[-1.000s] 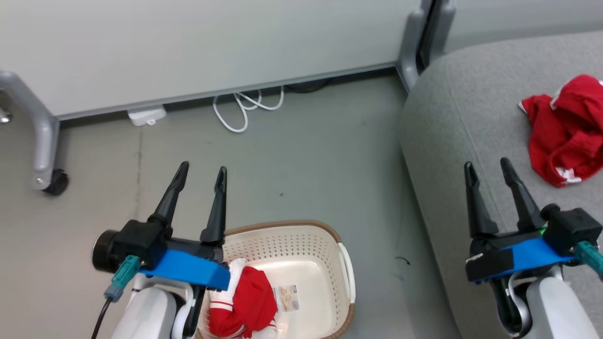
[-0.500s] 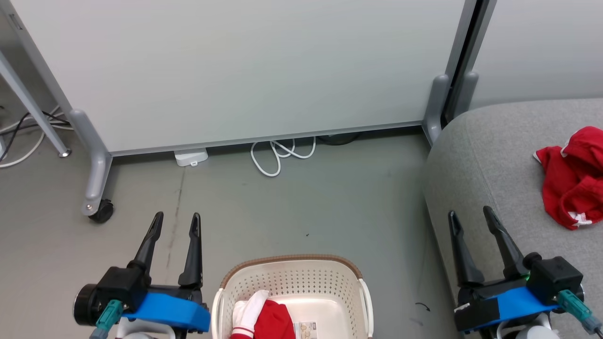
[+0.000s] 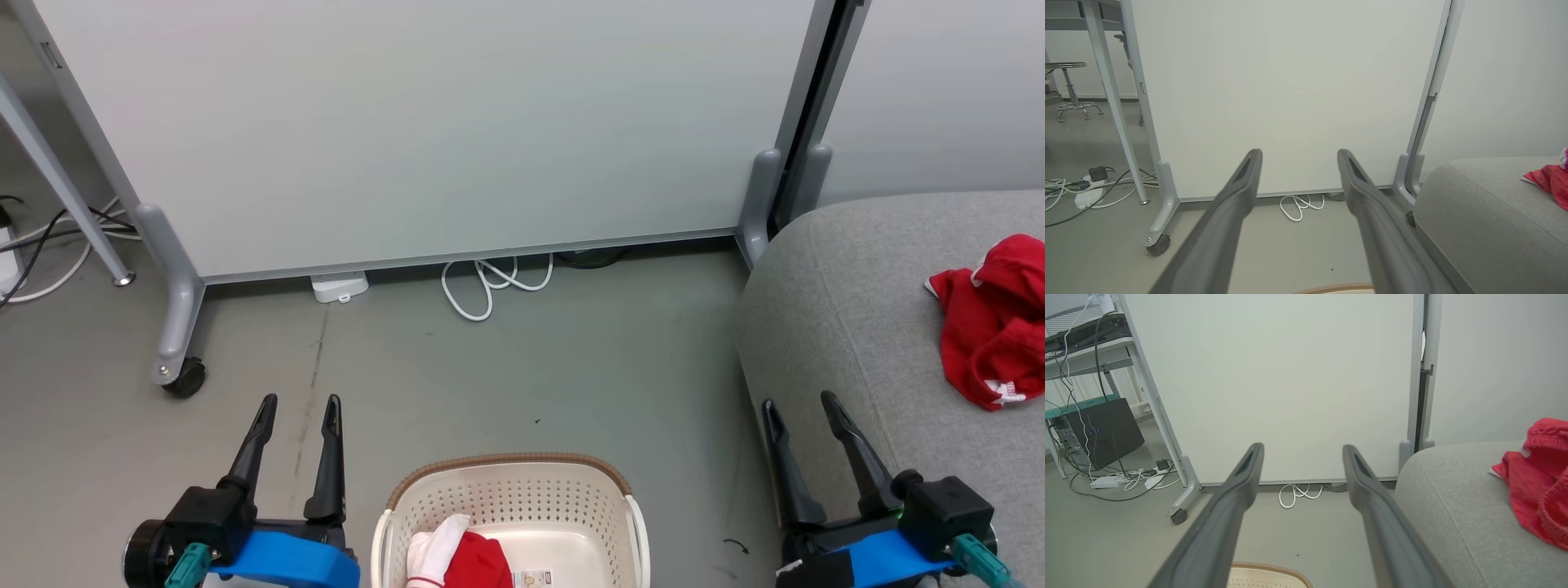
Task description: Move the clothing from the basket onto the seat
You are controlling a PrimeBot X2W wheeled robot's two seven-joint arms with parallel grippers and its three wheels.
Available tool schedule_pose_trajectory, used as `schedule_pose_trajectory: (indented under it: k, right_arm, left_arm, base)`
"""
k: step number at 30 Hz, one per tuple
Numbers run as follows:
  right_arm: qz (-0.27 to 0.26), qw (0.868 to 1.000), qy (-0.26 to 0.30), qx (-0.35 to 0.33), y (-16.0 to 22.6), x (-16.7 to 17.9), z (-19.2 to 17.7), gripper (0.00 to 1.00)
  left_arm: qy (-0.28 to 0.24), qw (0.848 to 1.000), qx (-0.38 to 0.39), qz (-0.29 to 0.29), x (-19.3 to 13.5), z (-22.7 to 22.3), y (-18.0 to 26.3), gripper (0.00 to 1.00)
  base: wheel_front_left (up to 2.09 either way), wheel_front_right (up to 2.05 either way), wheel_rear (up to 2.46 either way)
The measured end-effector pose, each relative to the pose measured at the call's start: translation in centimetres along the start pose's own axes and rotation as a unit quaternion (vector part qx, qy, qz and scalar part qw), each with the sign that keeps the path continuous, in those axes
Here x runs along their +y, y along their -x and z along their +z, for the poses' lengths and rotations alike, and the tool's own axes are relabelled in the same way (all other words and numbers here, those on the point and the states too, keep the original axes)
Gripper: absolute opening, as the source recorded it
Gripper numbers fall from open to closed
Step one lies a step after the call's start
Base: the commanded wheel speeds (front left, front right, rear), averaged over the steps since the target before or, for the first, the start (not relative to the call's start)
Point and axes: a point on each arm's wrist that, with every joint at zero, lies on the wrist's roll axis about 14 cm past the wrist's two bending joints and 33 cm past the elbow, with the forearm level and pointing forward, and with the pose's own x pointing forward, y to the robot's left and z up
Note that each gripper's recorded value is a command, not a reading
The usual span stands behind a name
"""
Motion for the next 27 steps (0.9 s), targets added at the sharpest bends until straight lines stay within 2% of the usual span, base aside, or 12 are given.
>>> schedule_pose_trajectory:
  k: [19,27]
  right_arm:
    - [-0.005,1.0,-0.008,0.005,0.4,-0.1,-0.3,1.0]
    - [-0.008,1.0,-0.01,0.004,-0.5,-0.5,-0.4,1.0]
  left_arm:
    - [0.0,1.0,0.008,-0.002,-0.2,-0.6,-0.2,1.0]
    - [-0.018,0.998,0.034,-0.056,-2.3,-1.9,-2.9,1.0]
  base:
    - [0.0,0.0,0.0]
    - [0.0,0.0,0.0]
